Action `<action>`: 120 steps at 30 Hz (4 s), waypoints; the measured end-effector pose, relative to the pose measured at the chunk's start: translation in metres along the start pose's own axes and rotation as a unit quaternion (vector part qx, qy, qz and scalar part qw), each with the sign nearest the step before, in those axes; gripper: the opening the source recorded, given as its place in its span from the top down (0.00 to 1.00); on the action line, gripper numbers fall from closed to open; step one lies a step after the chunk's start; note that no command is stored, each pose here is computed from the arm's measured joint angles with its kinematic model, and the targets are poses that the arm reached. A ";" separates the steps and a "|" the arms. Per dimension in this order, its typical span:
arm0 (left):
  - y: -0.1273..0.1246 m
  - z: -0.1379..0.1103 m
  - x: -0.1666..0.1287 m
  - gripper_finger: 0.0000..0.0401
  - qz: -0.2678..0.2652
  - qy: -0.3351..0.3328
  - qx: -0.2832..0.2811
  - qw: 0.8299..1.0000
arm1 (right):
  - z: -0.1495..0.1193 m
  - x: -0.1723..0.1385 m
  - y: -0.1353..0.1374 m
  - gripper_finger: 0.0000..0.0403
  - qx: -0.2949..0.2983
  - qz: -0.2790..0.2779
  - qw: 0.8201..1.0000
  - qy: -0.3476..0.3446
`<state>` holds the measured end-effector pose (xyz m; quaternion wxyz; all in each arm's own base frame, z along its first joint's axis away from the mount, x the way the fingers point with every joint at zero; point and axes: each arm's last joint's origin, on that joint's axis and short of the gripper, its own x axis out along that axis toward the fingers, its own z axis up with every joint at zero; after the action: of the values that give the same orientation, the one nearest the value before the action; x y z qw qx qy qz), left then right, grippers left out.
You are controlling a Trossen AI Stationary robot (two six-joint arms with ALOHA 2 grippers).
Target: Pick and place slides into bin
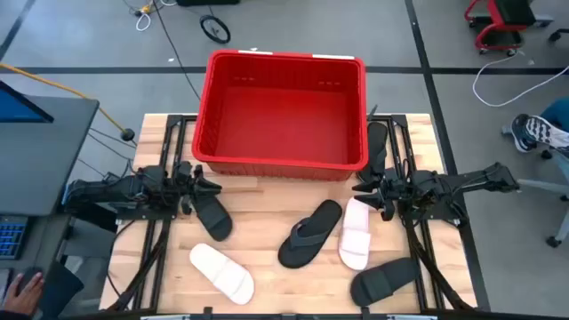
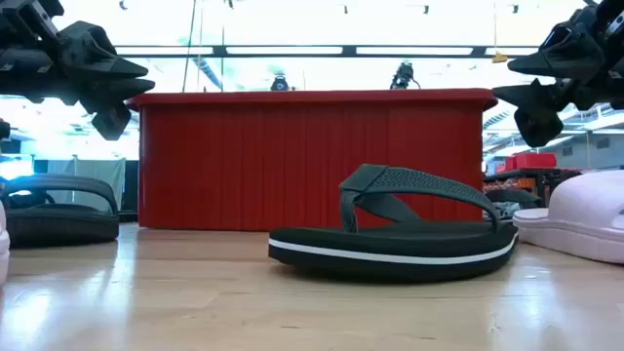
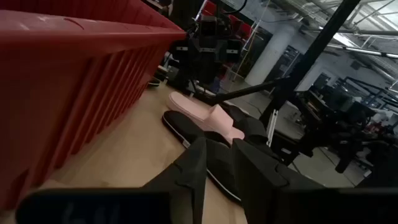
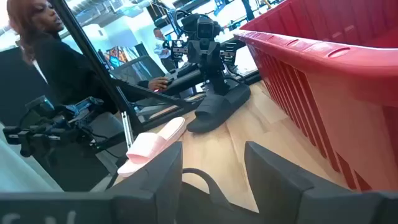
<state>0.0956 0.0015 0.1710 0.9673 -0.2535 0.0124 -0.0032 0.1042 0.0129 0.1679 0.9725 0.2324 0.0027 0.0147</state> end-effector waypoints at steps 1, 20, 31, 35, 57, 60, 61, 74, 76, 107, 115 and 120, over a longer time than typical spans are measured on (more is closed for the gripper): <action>0.000 0.000 0.000 0.80 0.000 0.000 0.000 1.000 | 0.000 0.000 0.000 0.55 0.000 0.000 1.000 0.000; 0.000 0.000 0.000 0.79 0.000 0.000 0.000 1.000 | 0.000 0.000 0.000 0.55 0.000 0.000 1.000 0.000; 0.000 0.000 0.000 0.78 0.000 0.000 0.000 1.000 | 0.000 0.000 0.000 0.55 0.000 0.000 1.000 0.000; 0.000 0.000 0.000 0.77 0.000 0.000 0.000 1.000 | 0.000 0.000 0.000 0.55 0.000 0.000 1.000 0.000; -0.023 0.043 -0.011 0.79 -0.066 -0.137 -0.061 0.986 | -0.001 0.000 0.000 0.55 -0.001 -0.002 1.000 0.003; -0.036 0.066 -0.022 0.80 -0.088 -0.181 -0.036 0.979 | -0.001 0.000 0.000 0.55 0.000 -0.002 1.000 0.004; -0.040 0.071 -0.025 0.81 -0.088 -0.190 -0.018 0.978 | -0.001 0.000 0.000 0.55 0.000 -0.002 1.000 0.004; -0.094 0.164 -0.066 0.85 -0.039 -0.170 0.165 0.971 | -0.001 0.000 0.000 0.55 -0.001 -0.002 1.000 0.004; -0.101 0.177 -0.062 0.85 -0.018 -0.118 0.177 0.977 | -0.001 0.000 0.000 0.55 -0.001 -0.002 1.000 0.005; -0.135 0.243 -0.015 0.90 0.031 0.010 0.129 0.991 | 0.214 0.058 0.133 0.55 -0.005 0.137 0.972 0.192; -0.135 0.242 -0.015 0.91 0.032 0.013 0.130 0.991 | 0.227 0.122 0.158 0.55 0.063 0.126 0.962 0.236; -0.134 0.241 -0.015 0.92 0.034 0.018 0.130 0.991 | 0.202 0.132 0.163 0.55 0.077 0.071 0.926 0.363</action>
<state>0.0868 0.0029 0.4475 0.9911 -0.1251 0.0380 0.0238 0.2338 0.0712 0.4216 0.8804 0.2850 0.3404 0.1666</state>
